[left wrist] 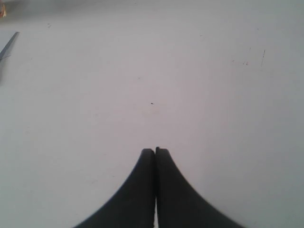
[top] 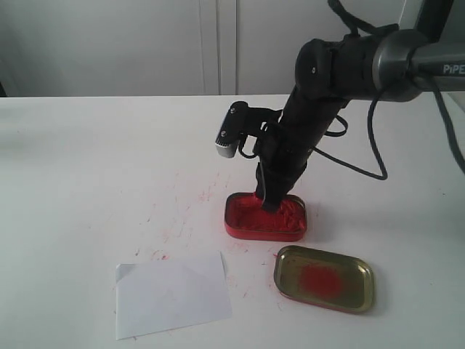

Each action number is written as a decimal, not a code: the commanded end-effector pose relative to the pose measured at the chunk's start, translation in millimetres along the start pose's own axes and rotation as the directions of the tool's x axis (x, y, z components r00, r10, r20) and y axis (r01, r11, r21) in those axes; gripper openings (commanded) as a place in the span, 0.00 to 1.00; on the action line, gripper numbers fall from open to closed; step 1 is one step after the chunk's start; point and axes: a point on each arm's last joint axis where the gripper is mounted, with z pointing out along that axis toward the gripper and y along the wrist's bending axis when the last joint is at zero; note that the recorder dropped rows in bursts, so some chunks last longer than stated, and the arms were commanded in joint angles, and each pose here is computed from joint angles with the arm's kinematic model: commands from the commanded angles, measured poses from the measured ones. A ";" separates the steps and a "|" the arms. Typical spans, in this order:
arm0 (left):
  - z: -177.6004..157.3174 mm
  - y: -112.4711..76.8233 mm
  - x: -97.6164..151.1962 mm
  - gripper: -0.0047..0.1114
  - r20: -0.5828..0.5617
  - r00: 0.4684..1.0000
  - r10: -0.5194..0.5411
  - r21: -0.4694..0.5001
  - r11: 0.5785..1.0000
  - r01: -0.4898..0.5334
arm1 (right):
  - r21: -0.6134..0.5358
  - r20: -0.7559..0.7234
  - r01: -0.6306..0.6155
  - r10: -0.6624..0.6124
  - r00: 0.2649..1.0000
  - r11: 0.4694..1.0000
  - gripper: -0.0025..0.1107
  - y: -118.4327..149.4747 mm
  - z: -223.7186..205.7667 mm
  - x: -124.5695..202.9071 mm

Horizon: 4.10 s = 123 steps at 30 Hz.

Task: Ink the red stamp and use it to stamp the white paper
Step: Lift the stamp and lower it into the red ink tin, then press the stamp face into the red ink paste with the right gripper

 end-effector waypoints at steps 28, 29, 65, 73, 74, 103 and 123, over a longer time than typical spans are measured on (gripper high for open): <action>1.1 0.0 3.2 0.04 -0.012 1.000 -0.003 -0.003 1.000 0.003 | -0.036 -0.006 -0.052 0.052 0.999 0.998 0.02 -2.7 33.3 2.6; 1.1 0.0 3.2 0.04 -0.012 1.000 -0.003 -0.003 1.000 0.003 | -0.050 -0.021 -0.060 0.059 0.998 0.997 0.02 -2.0 38.1 4.5; 1.1 0.0 3.2 0.04 -0.012 1.000 -0.003 -0.003 1.000 0.003 | -0.156 -0.118 -0.114 0.096 0.988 0.981 0.02 7.4 50.3 14.2; 1.1 0.0 3.2 0.04 -0.012 1.000 -0.003 -0.003 1.000 0.003 | -0.074 -0.043 -0.120 0.117 0.992 0.990 0.02 2.5 24.9 4.8; 1.1 0.0 3.2 0.04 -0.012 1.000 -0.003 -0.003 1.000 0.003 | -0.066 -0.036 -0.119 0.117 0.993 0.991 0.02 2.1 22.6 4.0; 1.1 0.0 3.2 0.04 -0.012 1.000 -0.003 -0.003 1.000 0.003 | -0.027 0.000 -0.167 0.167 0.986 0.986 0.02 -1.8 23.1 1.1; 1.1 0.0 3.2 0.04 -0.012 1.000 -0.003 -0.003 1.000 0.003 | -0.055 -0.047 -0.240 0.238 0.970 0.969 0.02 -0.5 39.1 6.2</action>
